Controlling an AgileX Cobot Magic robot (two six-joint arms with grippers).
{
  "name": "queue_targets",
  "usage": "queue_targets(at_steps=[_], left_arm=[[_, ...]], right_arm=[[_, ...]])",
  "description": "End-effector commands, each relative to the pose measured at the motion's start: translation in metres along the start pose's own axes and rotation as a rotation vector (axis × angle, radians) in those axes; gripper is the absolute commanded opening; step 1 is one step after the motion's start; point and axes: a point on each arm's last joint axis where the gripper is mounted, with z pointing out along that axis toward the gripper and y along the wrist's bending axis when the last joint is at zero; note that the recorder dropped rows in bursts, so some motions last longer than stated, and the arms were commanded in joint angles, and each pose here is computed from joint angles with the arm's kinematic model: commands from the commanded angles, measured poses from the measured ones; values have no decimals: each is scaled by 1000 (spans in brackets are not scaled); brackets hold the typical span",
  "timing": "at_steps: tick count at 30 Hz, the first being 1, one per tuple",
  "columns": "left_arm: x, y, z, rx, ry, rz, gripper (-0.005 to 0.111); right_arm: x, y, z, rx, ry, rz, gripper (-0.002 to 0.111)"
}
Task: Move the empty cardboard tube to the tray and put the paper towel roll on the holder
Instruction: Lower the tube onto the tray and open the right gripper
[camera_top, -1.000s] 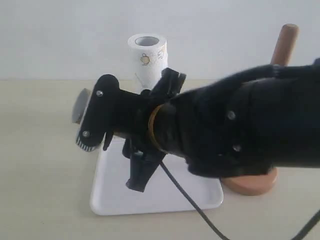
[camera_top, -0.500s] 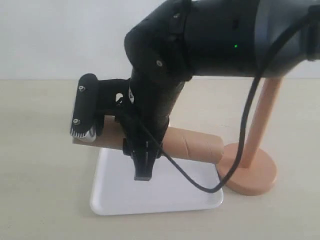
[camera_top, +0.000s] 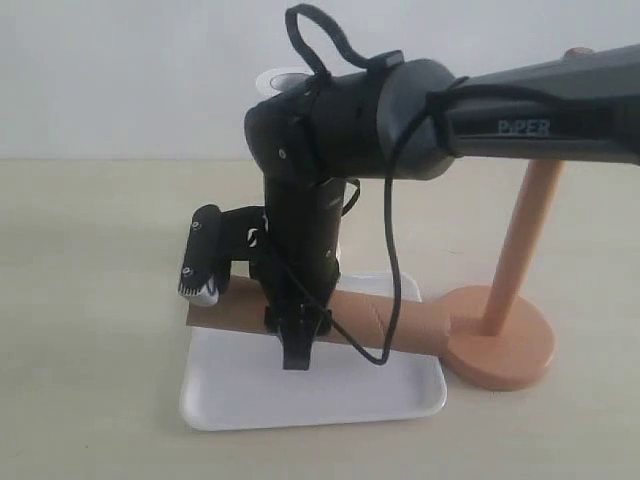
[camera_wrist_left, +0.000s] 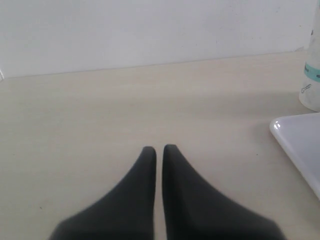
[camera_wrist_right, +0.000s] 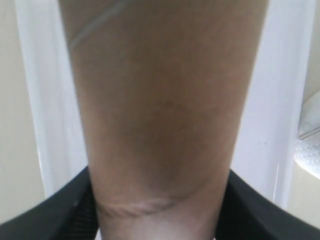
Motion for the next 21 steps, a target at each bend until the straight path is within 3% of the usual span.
queue_targets(at_steps=[1,9,21], left_arm=[[0,0,0,-1,-3,0,4],[0,0,0,-1,-3,0,4],[0,0,0,-1,-3,0,4]], right_arm=[[-8,-9,-3,47,-53,31,2],[-13,-14,-6,79,-89,64,41],[-12,-13,-6,69,-83,125,43]])
